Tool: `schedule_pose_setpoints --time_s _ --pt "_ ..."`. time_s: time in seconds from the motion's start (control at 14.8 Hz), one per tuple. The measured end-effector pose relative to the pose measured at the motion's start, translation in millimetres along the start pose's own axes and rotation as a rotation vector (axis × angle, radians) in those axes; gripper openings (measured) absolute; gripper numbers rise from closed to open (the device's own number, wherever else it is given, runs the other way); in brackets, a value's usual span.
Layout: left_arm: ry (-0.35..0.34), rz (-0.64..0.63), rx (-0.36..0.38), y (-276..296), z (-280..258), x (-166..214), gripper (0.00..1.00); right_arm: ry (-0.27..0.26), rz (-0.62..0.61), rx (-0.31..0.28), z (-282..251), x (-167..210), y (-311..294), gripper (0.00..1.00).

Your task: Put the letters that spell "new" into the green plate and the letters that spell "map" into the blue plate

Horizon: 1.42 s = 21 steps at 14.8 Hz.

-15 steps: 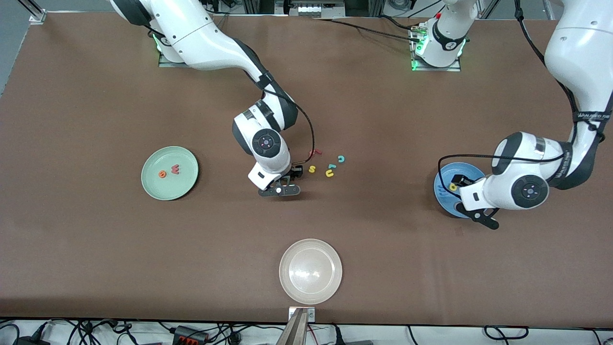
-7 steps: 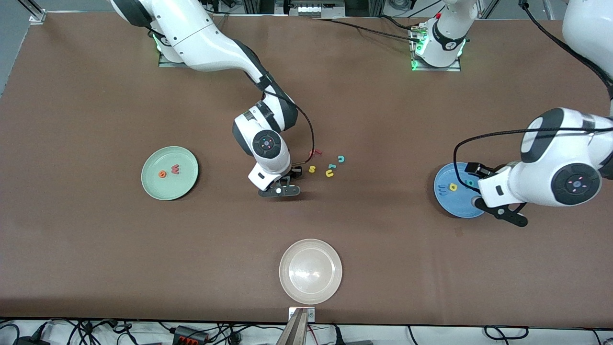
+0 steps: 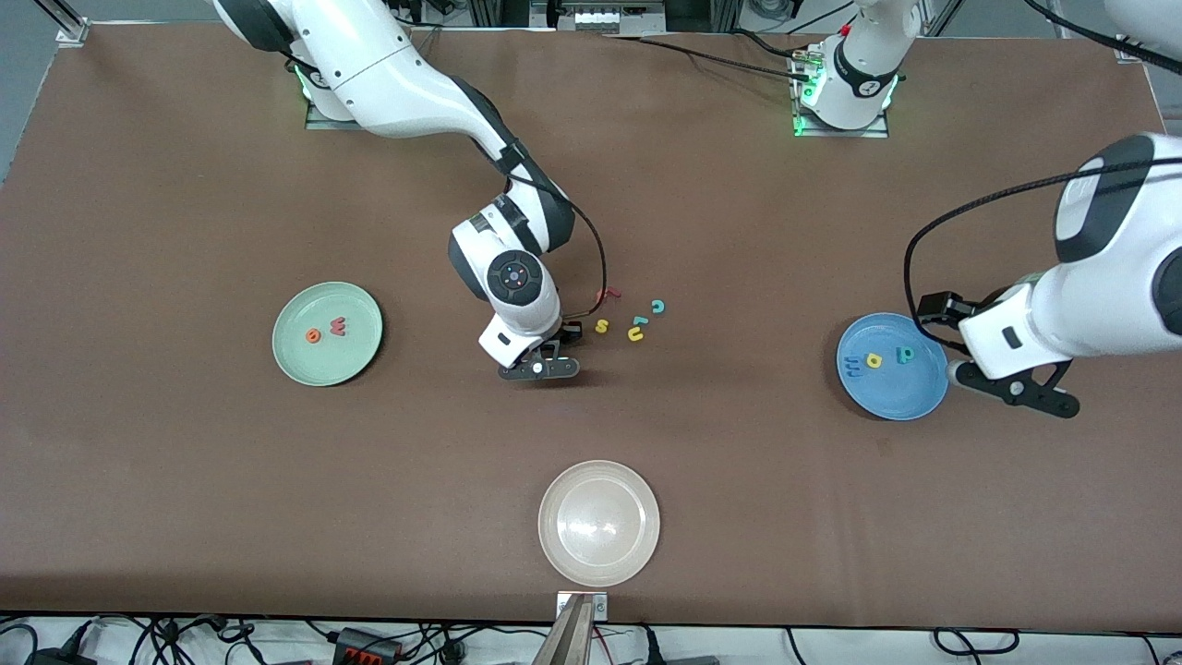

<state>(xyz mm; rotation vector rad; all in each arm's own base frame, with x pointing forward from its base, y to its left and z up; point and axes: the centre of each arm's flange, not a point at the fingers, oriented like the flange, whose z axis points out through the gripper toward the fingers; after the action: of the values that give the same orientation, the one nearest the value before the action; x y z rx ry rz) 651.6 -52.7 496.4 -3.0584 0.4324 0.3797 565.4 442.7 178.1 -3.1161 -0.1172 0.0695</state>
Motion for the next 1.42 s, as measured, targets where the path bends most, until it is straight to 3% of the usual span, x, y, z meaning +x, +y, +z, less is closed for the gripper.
schedule_pose_setpoints --time_s 0.27,0.41,0.61,0.81,1.08,1.42 --pt "0.078 -0.116 -0.023 -15.0 -39.8 -29.7 1.0 -0.002 0.007 -0.013 -9.8 6.8 5.5 0.27" --pt "0.131 -0.153 -0.046 -18.7 -55.3 -47.0 1.0 -0.005 0.013 -0.055 -29.4 17.9 23.3 0.27" --pt "0.181 -0.28 -0.07 -14.3 -66.1 -71.7 1.0 -0.089 -0.018 -0.146 -74.2 40.7 99.9 0.27" --pt "0.194 -0.411 -0.074 10.4 -65.3 -88.7 1.0 -0.149 -0.062 -0.141 -99.9 51.3 211.5 0.27" --pt "0.247 -0.39 -0.069 20.6 -66.5 -97.5 1.0 -0.215 -0.102 -0.114 -91.1 19.2 314.1 0.27" --pt "0.257 -0.26 -0.039 15.2 -68.7 -106.3 1.0 -0.205 -0.11 -0.096 -61.2 -22.0 348.2 0.27"
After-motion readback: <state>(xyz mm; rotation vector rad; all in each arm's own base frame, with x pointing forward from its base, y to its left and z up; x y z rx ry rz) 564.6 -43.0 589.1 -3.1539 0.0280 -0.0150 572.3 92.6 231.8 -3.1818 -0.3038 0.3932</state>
